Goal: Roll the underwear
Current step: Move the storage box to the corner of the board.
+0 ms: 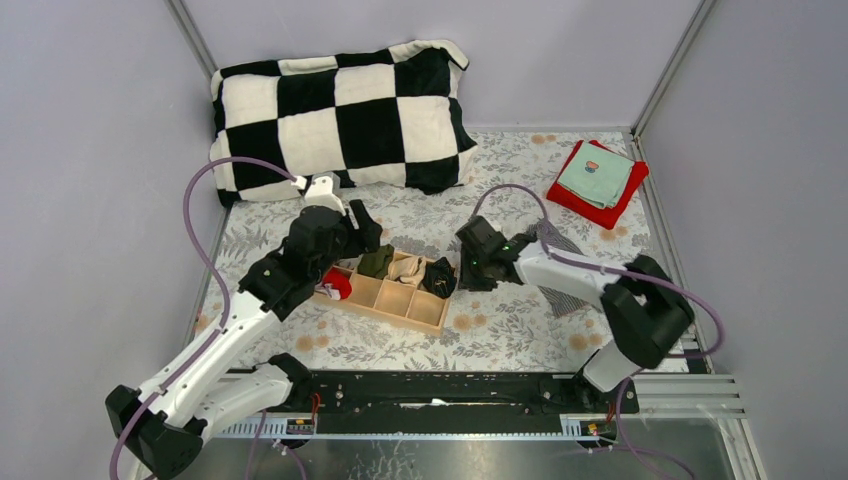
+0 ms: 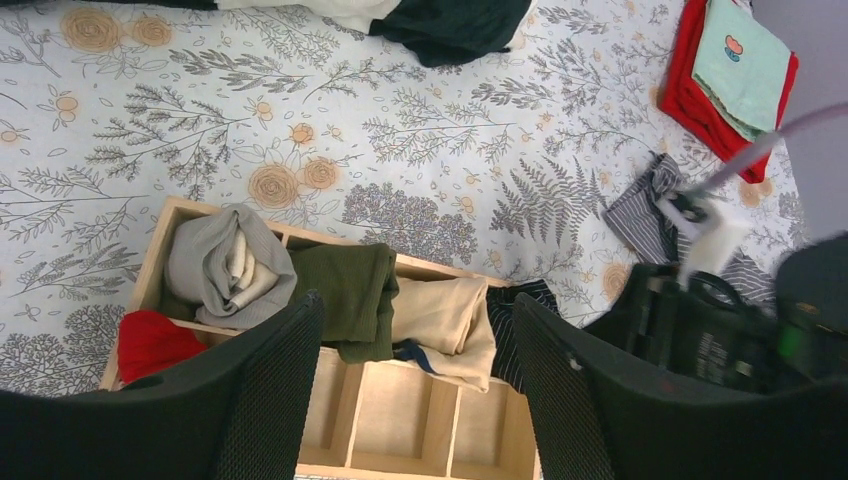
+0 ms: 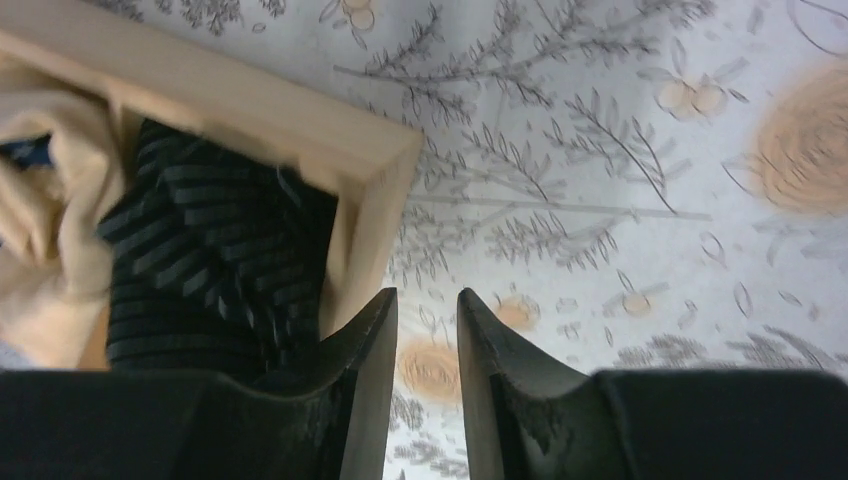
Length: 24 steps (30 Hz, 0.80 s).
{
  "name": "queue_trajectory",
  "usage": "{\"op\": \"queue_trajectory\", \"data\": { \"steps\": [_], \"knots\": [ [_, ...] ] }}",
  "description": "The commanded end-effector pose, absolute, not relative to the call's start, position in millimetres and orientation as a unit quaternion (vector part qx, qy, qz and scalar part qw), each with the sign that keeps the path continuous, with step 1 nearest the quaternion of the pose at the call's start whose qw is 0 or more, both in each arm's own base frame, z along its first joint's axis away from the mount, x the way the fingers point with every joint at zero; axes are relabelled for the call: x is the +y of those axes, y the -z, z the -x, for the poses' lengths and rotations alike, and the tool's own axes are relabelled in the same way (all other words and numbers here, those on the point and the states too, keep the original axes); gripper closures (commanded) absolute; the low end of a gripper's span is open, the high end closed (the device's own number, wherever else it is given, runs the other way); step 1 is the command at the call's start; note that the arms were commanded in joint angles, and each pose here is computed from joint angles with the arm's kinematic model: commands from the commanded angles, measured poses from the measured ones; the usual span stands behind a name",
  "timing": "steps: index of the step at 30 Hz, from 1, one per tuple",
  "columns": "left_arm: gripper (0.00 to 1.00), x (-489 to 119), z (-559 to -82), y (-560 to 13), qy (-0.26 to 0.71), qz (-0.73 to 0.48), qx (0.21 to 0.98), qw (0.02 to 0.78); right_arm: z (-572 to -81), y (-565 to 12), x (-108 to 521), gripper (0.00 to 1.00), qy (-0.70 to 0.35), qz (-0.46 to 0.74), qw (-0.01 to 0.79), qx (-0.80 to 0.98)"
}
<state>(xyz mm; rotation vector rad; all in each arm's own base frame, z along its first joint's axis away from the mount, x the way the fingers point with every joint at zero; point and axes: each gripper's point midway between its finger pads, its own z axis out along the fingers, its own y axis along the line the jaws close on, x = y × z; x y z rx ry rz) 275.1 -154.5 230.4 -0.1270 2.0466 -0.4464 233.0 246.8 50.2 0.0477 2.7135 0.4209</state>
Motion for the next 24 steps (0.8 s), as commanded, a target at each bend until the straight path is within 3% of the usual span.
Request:
{"op": "queue_trajectory", "data": {
  "steps": [1, 7, 10, 13, 16, 19, 24],
  "knots": [
    [0.26, -146.6, -270.1, -240.5, 0.179, 0.042, 0.846, 0.501, -267.5, -50.8, 286.1, 0.65, -0.182, -0.001, 0.208, 0.961],
    [0.26, -144.1, -267.6, -244.4, 0.185, 0.051, 0.842, 0.504, -304.9, -60.9, 369.6, 0.61, -0.263, 0.062, 0.197, 0.943],
    [0.26, -143.0, -268.7, -243.9, 0.183, 0.057, 0.842, 0.504, -322.3, -100.0, 443.5, 0.6, -0.372, 0.106, 0.198, 0.901],
    [0.26, -142.1, -269.2, -245.3, 0.183, 0.063, 0.841, 0.506, -336.6, -129.4, 471.1, 0.58, -0.436, 0.121, 0.209, 0.867],
    [0.25, -139.5, -267.9, -247.8, 0.181, 0.066, 0.84, 0.507, -364.7, -125.9, 422.9, 0.55, -0.361, 0.085, 0.245, 0.896],
    [0.25, -137.5, -266.8, -246.1, 0.179, 0.065, 0.84, 0.508, -383.9, -112.3, 321.4, 0.44, -0.217, 0.039, 0.282, 0.934],
    [0.24, -147.2, -268.6, -232.5, 0.189, 0.048, 0.847, 0.495, -364.6, -114.9, 148.5, 0.34, -0.076, -0.08, 0.273, 0.956]
  ]
}}
